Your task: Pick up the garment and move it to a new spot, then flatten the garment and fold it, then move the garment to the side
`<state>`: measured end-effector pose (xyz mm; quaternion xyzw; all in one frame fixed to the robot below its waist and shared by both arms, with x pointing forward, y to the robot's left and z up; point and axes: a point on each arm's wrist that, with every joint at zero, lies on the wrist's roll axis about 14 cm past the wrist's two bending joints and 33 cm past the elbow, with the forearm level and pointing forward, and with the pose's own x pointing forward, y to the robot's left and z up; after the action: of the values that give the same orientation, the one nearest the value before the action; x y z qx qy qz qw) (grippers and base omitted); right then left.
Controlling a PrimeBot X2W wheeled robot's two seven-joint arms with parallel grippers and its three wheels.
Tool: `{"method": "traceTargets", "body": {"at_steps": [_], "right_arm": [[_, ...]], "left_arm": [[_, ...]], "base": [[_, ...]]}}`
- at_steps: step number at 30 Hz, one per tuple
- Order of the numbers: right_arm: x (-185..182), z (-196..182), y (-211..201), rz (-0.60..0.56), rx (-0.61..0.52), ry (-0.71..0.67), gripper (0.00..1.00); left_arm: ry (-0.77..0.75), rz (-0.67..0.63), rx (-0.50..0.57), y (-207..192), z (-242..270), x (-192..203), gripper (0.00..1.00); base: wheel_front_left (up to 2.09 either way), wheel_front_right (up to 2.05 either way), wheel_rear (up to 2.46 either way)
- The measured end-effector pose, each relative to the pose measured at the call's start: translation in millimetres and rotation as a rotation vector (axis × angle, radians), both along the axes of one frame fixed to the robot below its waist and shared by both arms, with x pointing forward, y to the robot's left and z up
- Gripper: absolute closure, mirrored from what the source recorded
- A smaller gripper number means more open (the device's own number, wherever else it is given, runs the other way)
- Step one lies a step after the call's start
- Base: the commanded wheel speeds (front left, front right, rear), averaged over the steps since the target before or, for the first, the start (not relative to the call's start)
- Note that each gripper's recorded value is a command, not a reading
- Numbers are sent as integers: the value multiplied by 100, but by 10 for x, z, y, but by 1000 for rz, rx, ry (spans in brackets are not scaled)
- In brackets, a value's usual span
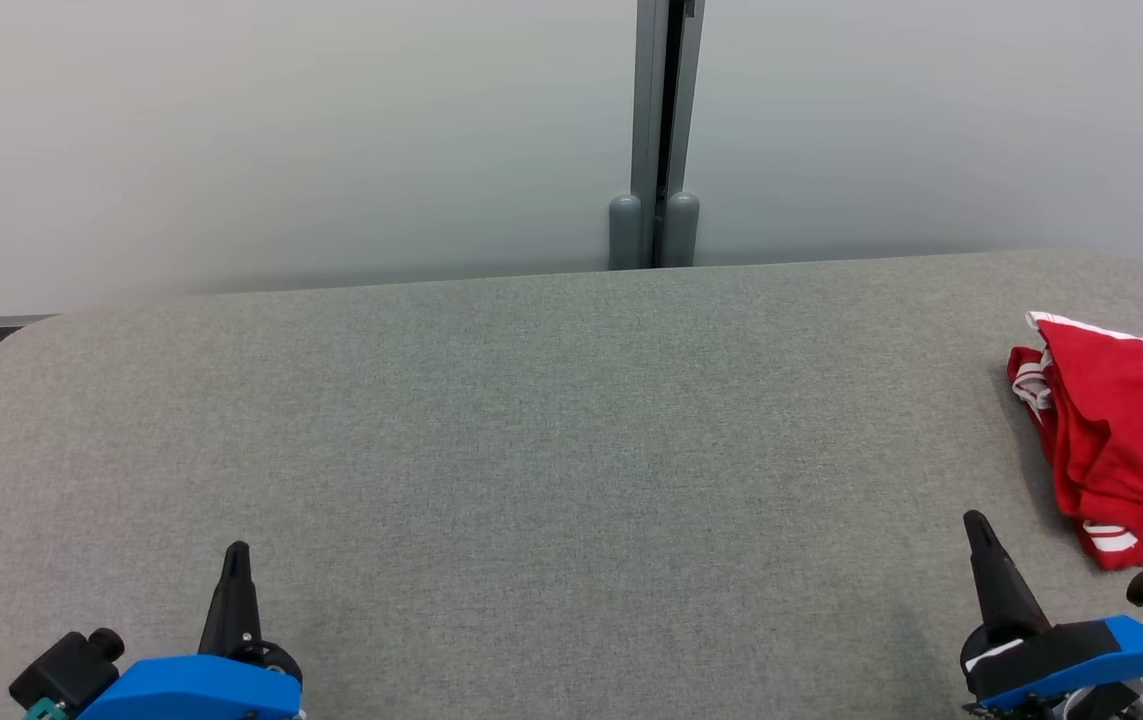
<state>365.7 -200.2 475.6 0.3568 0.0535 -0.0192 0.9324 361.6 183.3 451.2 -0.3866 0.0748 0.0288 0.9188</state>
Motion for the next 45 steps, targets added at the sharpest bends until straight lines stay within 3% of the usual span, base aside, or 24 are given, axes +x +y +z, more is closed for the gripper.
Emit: {"method": "traceTargets", "body": {"at_steps": [45], "right_arm": [[133,159,-14,-50,500,-50,100]], "left_arm": [[-55,70,-464,102,263,161,100]], "base": [[0,0,0]]}}
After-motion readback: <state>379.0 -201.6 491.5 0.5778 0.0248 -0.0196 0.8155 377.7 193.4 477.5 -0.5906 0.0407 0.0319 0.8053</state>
